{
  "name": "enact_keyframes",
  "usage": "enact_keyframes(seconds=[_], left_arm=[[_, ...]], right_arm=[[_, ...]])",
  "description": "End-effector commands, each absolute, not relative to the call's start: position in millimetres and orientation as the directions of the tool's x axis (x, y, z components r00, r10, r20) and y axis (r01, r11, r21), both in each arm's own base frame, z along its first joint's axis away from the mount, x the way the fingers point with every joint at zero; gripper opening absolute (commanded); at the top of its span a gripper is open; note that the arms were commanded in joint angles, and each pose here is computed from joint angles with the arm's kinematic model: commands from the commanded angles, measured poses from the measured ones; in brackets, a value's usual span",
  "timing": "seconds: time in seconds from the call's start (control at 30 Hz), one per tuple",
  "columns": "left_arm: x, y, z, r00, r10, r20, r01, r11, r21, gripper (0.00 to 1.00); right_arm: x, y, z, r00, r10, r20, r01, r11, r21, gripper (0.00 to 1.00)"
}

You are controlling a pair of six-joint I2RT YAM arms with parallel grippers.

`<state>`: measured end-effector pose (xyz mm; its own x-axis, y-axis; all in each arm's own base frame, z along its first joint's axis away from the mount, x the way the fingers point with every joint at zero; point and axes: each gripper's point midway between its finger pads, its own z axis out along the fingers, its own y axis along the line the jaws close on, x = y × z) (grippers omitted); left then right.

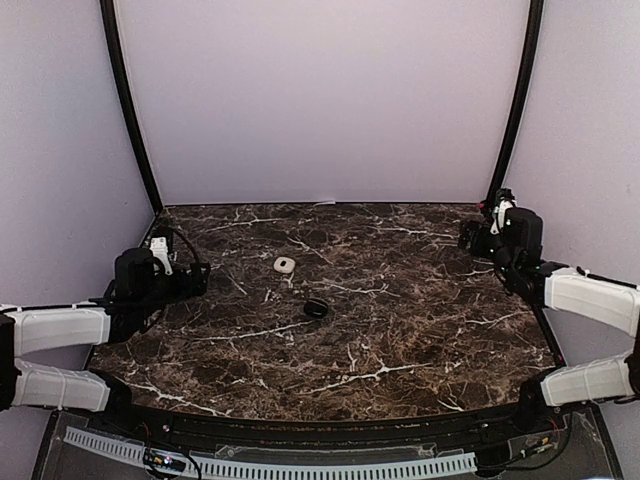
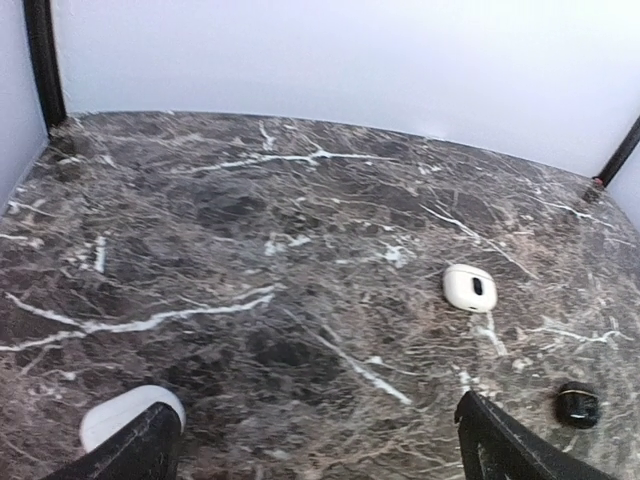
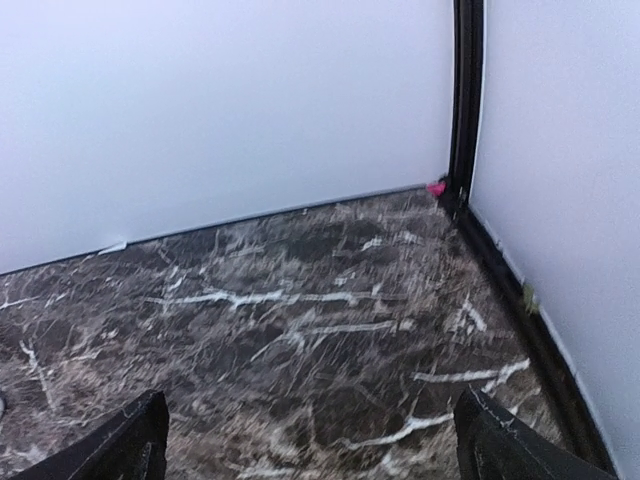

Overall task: Insert the wireless bluetooth earbuds into the charging case
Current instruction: Reset both arms

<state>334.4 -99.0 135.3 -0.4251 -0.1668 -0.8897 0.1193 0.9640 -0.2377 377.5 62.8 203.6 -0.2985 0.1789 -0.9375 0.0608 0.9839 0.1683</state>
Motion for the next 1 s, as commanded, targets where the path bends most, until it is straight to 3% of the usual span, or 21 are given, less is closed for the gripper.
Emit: enact_keyframes(seconds=[0.0,0.1,0.2,0.33,0.47,0.7,0.8,0.9,0.97], left_arm=[[341.8,-46.2,189.6,-0.054,-0.059,-0.997,-0.035,0.998,-0.057,0.99],[349.9,-28.6,189.9,-0.046,-0.02,-0.999,-0.063,0.998,-0.017,0.99],[350.9,-17.9,186.9,0.015,0.027,-1.0,-0.059,0.998,0.026,0.99],[356.3,-2.7,163.2,-0.013,0.072,-0.997,-0.079,0.994,0.073,0.99],[353.6,-3.1,157.4,0.047,0.068,-0.997,-0.036,0.997,0.067,0.99],[377.5,0.3,138.2,-0.051,0.039,-0.998,-0.003,0.999,0.039,0.99],[378.4,0.0,137.0,-0.059,0.035,-0.998,0.0,0.999,0.035,0.99],[378.2,0.0,136.8,-0.06,0.035,-0.998,0.0,0.999,0.035,0.98],[378.4,0.0,136.7,-0.06,0.035,-0.998,0.0,0.999,0.035,0.97]], right_arm=[[368.4,50.6,218.1,-0.046,-0.018,-0.999,0.041,0.999,-0.02,0.99],[354.4,70.6,201.1,0.041,-0.179,-0.983,-0.091,0.979,-0.182,0.98],[353.3,69.6,200.2,0.077,-0.18,-0.981,-0.084,0.979,-0.186,0.98],[360.9,53.3,210.5,0.13,-0.156,-0.979,-0.096,0.981,-0.169,0.96],[365.1,30.5,198.7,0.061,-0.123,-0.99,-0.081,0.988,-0.128,0.96],[356.8,29.2,202.1,0.095,-0.099,-0.99,-0.12,0.987,-0.11,0.95],[358.8,28.9,167.5,-0.028,-0.076,-0.997,-0.131,0.989,-0.072,0.95],[357.0,38.7,167.1,0.027,-0.11,-0.994,-0.184,0.976,-0.113,0.91],[368.2,28.2,145.8,-0.029,-0.088,-0.996,-0.132,0.988,-0.084,0.91]])
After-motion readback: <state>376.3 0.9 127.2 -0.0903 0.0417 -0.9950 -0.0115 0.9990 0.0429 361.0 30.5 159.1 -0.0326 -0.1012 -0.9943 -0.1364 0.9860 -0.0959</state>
